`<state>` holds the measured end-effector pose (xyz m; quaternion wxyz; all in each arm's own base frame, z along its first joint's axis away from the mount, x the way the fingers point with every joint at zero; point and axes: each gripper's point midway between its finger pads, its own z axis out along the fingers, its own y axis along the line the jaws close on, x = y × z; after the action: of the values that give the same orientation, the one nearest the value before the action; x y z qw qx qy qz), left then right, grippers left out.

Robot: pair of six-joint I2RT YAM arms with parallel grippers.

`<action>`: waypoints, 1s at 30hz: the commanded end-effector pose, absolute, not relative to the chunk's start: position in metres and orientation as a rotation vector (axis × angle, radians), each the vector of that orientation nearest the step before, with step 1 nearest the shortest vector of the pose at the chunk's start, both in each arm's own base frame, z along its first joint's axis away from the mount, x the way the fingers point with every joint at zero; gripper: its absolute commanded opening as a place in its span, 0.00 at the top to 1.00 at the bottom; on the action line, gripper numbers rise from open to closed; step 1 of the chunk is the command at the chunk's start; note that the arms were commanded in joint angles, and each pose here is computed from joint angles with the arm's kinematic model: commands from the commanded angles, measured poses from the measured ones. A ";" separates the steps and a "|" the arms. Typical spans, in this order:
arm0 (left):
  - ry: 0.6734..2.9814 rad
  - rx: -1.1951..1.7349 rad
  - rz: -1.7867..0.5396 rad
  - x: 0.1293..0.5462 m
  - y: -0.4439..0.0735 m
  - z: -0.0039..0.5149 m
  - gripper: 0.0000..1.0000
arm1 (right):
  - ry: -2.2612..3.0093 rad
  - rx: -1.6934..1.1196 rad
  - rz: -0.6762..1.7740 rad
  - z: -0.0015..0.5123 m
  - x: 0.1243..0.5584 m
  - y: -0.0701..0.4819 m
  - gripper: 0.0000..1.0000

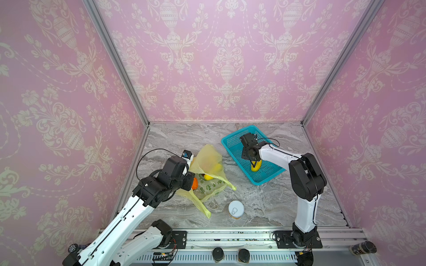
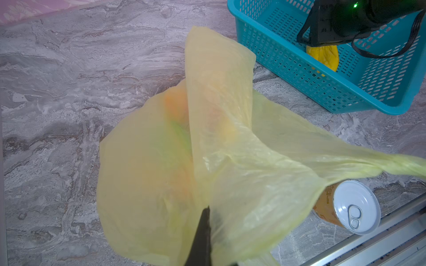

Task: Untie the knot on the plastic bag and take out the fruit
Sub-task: 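Lower the yellow mango into the teal basket and open the right gripper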

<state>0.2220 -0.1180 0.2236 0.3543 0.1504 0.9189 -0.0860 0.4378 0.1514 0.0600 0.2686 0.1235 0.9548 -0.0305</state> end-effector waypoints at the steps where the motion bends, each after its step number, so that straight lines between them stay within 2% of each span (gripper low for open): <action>1: 2.384 0.369 -0.233 0.220 -0.116 0.220 1.00 | 2.554 0.400 -0.212 0.067 0.428 0.127 0.67; 14: 2.372 0.367 -0.236 0.219 -0.115 0.223 1.00 | 2.463 0.525 -0.272 0.084 0.394 0.088 0.61; 20: 2.370 0.366 -0.238 0.219 -0.115 0.223 1.00 | 2.497 0.526 -0.307 0.071 0.382 0.079 0.60; 26: 2.370 0.366 -0.239 0.219 -0.115 0.223 1.00 | 2.513 0.453 -0.241 0.068 0.390 0.091 0.26; 28: 2.368 0.364 -0.239 0.219 -0.115 0.224 1.00 | 2.524 0.448 -0.223 0.065 0.394 0.095 0.21; 30: 2.369 0.365 -0.239 0.219 -0.115 0.224 1.00 | 2.544 0.445 -0.212 0.057 0.397 0.099 0.21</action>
<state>0.2206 -0.1172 0.2263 0.3597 0.1497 0.9167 -0.0883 0.3922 0.0944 0.0673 0.2832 0.1745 0.9393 -0.0843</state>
